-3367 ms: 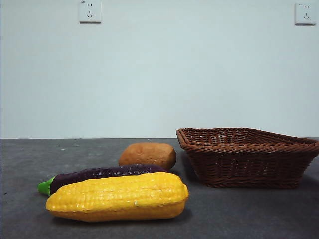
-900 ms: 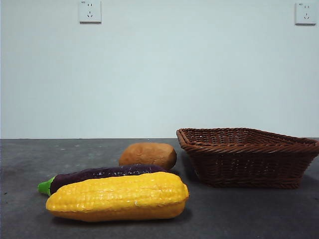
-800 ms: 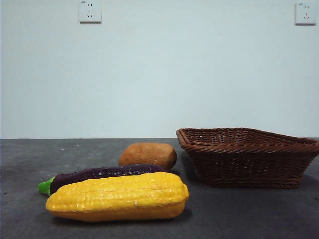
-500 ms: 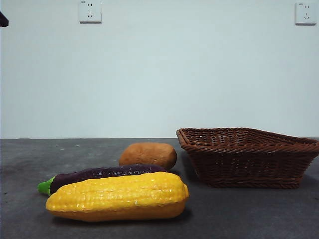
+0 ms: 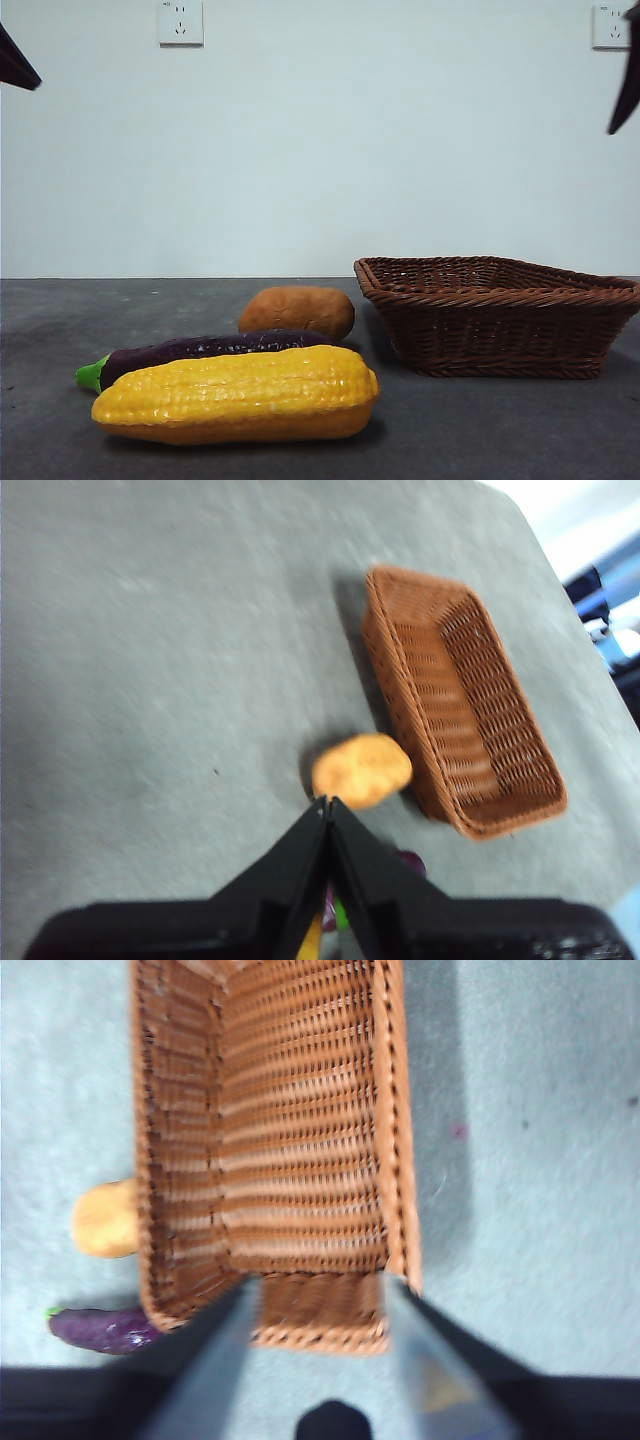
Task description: Help me put the vegetables on the table into the basket
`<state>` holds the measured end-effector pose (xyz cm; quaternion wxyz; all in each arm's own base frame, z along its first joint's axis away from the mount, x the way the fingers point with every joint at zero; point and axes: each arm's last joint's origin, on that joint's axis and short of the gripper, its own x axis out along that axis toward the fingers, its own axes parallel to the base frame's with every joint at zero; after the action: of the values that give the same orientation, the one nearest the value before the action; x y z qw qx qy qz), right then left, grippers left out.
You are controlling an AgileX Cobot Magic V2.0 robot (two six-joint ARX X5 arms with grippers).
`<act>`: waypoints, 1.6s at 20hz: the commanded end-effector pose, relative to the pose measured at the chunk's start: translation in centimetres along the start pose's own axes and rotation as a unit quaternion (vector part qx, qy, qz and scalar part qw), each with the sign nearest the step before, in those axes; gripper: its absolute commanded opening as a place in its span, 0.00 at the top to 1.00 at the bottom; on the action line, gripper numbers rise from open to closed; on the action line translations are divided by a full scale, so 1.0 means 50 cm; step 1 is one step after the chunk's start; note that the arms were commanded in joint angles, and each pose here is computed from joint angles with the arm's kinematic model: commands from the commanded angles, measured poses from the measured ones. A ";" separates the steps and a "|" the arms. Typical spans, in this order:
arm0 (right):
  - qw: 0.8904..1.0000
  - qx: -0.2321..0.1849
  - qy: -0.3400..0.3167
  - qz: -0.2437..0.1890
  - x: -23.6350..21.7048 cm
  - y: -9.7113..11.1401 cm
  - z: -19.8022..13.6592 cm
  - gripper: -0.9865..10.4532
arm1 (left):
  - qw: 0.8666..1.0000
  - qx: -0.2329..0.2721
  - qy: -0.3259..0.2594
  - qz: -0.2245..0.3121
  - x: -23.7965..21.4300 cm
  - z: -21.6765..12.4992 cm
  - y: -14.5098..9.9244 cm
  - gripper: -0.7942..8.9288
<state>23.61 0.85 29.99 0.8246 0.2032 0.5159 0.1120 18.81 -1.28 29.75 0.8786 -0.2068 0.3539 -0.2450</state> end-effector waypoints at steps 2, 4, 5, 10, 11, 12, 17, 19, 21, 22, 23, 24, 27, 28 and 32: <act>0.999 -0.021 0.037 -0.014 0.051 -0.008 0.063 0.41 | 1.000 -0.002 0.024 -0.006 0.016 -0.001 0.007 0.92; 0.998 -0.016 0.059 -0.028 0.090 -0.018 0.101 0.41 | 0.999 0.011 0.042 -0.017 0.027 -0.004 0.007 0.92; 0.997 -0.016 0.070 -0.030 0.111 -0.023 0.120 0.41 | 0.998 0.018 0.049 -0.019 0.033 -0.005 0.007 0.92; 0.992 -0.017 0.116 -0.034 0.215 -0.044 0.179 0.42 | 0.995 0.045 0.088 -0.030 0.060 -0.014 0.005 0.92; 0.992 -0.019 0.123 -0.035 0.233 -0.046 0.186 0.42 | 0.994 0.044 0.094 -0.032 0.065 -0.016 0.005 0.92; 0.991 -0.022 0.129 -0.036 0.249 -0.046 0.190 0.45 | 0.994 0.044 0.099 -0.033 0.069 -0.017 0.004 0.92; 0.986 -0.020 0.162 -0.040 0.317 -0.055 0.194 0.62 | 0.991 0.052 0.115 -0.043 0.083 -0.023 -0.006 0.92; 0.983 -0.021 0.175 -0.043 0.333 -0.056 0.188 0.70 | 0.990 0.056 0.119 -0.048 0.086 -0.025 -0.011 0.92; 0.983 -0.019 0.179 -0.045 0.339 -0.058 0.187 0.91 | 0.989 0.059 0.122 -0.051 0.088 -0.026 -0.016 0.92; 0.983 -0.019 0.179 -0.045 0.338 -0.058 0.187 0.92 | 0.989 0.060 0.123 -0.052 0.089 -0.027 -0.017 0.92; 0.982 -0.018 0.182 -0.046 0.338 -0.059 0.186 0.92 | 0.989 0.060 0.123 -0.053 0.089 -0.027 -0.017 0.92; 0.981 -0.023 0.185 -0.047 0.337 -0.059 0.185 0.92 | 0.989 0.060 0.123 -0.053 0.089 -0.027 -0.017 0.92; 0.980 -0.028 0.189 -0.056 0.333 -0.060 0.184 0.92 | 0.988 0.058 0.127 -0.071 0.088 -0.028 -0.019 0.92; 0.980 -0.027 0.188 -0.056 0.324 -0.058 0.185 0.92 | 0.985 0.069 0.133 -0.089 0.088 -0.031 -0.021 0.92; 0.989 -0.052 0.132 -0.034 0.230 -0.015 0.202 0.92 | 0.970 0.130 0.175 -0.110 0.085 -0.045 -0.046 0.92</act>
<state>37.66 2.63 23.54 0.7507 0.1286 0.6351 0.1287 19.13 -5.97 27.21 0.7877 -0.0970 0.4542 -0.4047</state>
